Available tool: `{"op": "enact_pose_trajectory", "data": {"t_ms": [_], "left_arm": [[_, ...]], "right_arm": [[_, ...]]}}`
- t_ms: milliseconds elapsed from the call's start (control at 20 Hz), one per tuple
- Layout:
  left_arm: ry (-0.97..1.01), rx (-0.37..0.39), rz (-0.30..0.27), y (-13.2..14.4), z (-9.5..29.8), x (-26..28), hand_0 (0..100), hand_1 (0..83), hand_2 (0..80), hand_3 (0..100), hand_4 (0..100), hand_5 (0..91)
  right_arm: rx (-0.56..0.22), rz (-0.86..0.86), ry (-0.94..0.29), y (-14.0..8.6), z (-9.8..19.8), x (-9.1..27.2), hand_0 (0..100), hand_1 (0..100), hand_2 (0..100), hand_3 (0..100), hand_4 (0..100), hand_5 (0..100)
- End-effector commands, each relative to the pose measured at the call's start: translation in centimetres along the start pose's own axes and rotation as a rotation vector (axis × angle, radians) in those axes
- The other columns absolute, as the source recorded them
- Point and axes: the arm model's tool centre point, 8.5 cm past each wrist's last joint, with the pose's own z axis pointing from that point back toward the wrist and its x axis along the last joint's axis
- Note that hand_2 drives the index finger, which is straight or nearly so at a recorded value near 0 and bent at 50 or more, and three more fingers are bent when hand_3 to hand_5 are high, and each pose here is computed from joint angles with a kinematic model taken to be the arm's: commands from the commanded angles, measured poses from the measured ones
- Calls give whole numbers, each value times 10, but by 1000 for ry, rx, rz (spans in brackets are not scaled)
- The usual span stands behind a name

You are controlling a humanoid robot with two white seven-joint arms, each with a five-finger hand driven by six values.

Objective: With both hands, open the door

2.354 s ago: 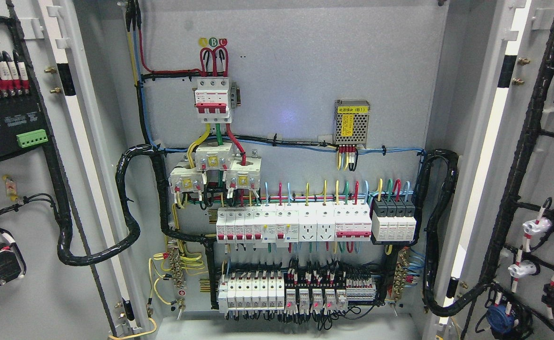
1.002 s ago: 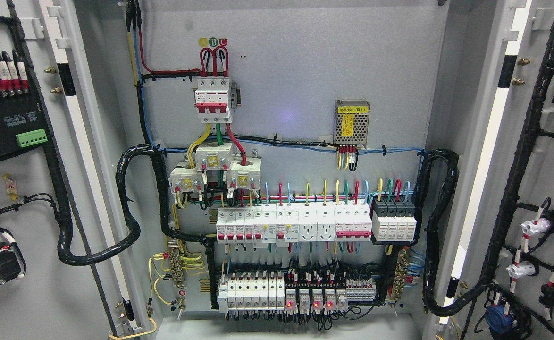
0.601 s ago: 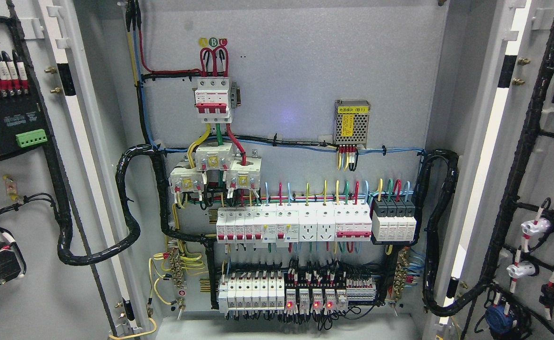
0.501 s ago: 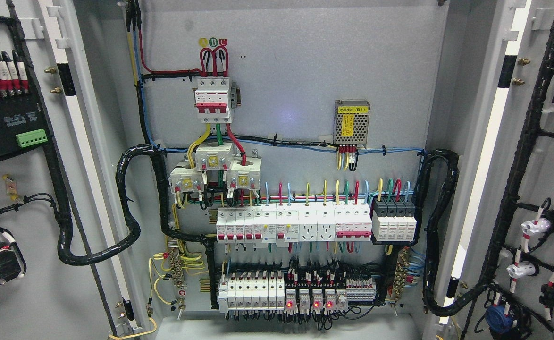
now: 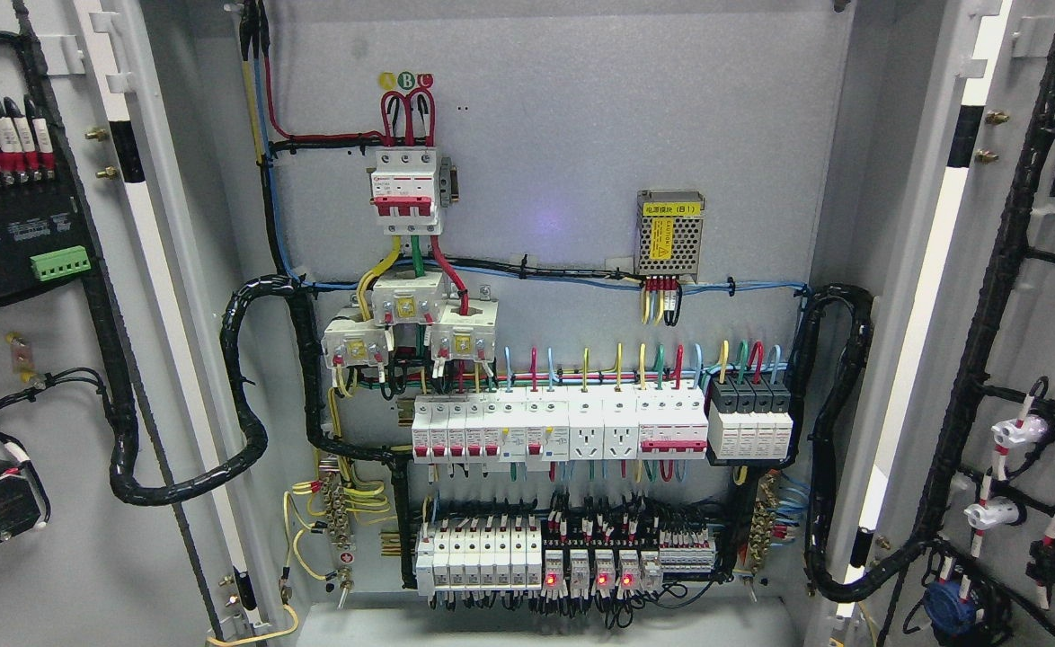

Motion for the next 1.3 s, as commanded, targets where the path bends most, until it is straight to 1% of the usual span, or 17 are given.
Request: {"op": "enact_pose_trajectory", "data": {"t_ms": [0, 100, 250, 301, 351, 401, 551, 701, 801, 902, 1002, 1102, 1152, 1252], "left_arm": [[303, 135, 115, -29, 85, -112, 0, 0, 0, 0, 0, 0], [382, 140, 120, -31, 105, -131, 0, 0, 0, 0, 0, 0], [495, 207, 111, -24, 141, -159, 0, 0, 0, 0, 0, 0], [547, 215, 112, -24, 154, -171, 0, 0, 0, 0, 0, 0], [596, 205, 109, -26, 163, -183, 0, 0, 0, 0, 0, 0], [633, 190, 94, -25, 169, -193, 0, 0, 0, 0, 0, 0], [713, 211, 65, -21, 192, -212, 0, 0, 0, 0, 0, 0], [836, 230, 59, -21, 222, -238, 0, 0, 0, 0, 0, 0], [910, 269, 66, -25, 244, -256, 0, 0, 0, 0, 0, 0], [957, 270, 83, -29, 255, -267, 0, 0, 0, 0, 0, 0], [1010, 270, 105, -33, 264, -276, 0, 0, 0, 0, 0, 0], [1080, 277, 128, -35, 274, -284, 0, 0, 0, 0, 0, 0], [1115, 278, 141, -36, 277, -288, 0, 0, 0, 0, 0, 0], [1186, 263, 181, -44, 285, -296, 0, 0, 0, 0, 0, 0]], "right_arm": [[-2, -119, 278, 22, 46, -87, 191, 0, 0, 0, 0, 0], [-27, -140, 343, 21, 63, -105, 191, 0, 0, 0, 0, 0], [-61, -160, 433, 18, 87, -126, 191, 0, 0, 0, 0, 0], [-76, -170, 467, 18, 97, -134, 191, 0, 0, 0, 0, 0], [-92, -180, 506, 18, 109, -142, 191, 0, 0, 0, 0, 0], [-111, -192, 552, 18, 123, -151, 191, 0, 0, 0, 0, 0], [-172, -249, 683, 29, 164, -180, 191, 0, 0, 0, 0, 0], [-237, -300, 782, 44, 200, -200, 191, 0, 0, 0, 0, 0], [-266, -318, 865, 49, 226, -209, 191, 0, 0, 0, 0, 0], [-269, -315, 967, 52, 253, -218, 191, 0, 0, 0, 0, 0], [-280, -313, 1038, 51, 270, -224, 191, 0, 0, 0, 0, 0], [-310, -346, 1088, 63, 283, -233, 191, 0, 0, 0, 0, 0], [-323, -355, 1106, 65, 286, -237, 191, 0, 0, 0, 0, 0], [-362, -376, 1184, 73, 310, -238, 191, 0, 0, 0, 0, 0]]}}
